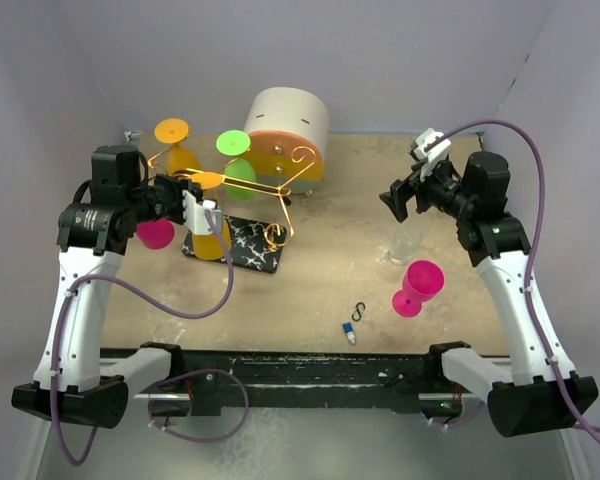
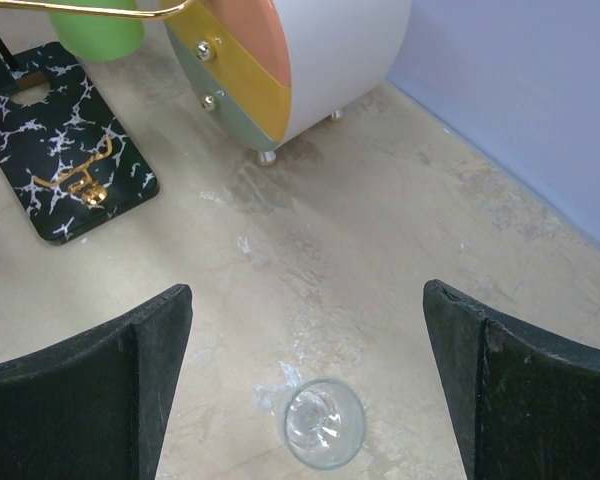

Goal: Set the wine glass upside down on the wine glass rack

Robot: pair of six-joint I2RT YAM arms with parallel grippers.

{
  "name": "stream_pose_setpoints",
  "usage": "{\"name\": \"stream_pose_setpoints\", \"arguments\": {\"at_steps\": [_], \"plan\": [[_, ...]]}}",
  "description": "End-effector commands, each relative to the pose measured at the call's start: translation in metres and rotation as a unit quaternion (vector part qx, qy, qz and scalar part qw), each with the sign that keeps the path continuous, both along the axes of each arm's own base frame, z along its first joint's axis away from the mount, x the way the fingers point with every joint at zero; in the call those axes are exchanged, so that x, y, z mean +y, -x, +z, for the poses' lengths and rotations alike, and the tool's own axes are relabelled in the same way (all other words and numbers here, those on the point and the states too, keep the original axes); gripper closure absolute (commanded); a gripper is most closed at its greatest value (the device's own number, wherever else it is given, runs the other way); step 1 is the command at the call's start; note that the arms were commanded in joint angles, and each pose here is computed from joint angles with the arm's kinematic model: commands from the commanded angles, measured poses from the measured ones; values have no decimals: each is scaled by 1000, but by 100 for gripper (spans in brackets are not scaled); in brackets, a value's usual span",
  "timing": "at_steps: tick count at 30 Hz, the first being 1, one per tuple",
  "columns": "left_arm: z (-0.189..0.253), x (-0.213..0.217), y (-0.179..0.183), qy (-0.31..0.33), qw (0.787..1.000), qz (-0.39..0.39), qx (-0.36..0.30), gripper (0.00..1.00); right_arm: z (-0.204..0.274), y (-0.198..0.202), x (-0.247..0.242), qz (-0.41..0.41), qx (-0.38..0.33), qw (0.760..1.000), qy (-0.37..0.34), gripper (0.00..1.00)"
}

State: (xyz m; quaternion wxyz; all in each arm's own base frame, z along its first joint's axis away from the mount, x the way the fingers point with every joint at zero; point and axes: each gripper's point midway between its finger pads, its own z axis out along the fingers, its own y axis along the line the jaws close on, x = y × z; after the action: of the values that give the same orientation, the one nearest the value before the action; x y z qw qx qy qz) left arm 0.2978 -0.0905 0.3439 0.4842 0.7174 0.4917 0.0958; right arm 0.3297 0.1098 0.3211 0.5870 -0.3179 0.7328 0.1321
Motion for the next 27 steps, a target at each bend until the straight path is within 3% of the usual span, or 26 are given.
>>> {"name": "stream_pose_setpoints", "arguments": {"at_steps": [1,27], "plan": [[7,-20,8,30,998,-51,-9,100,11,1,3,13,-21,1000,-6,0],[-14,-25,46,18,995,-87,35,100,5,-1,2,14,-14,1000,-6,0]]}}
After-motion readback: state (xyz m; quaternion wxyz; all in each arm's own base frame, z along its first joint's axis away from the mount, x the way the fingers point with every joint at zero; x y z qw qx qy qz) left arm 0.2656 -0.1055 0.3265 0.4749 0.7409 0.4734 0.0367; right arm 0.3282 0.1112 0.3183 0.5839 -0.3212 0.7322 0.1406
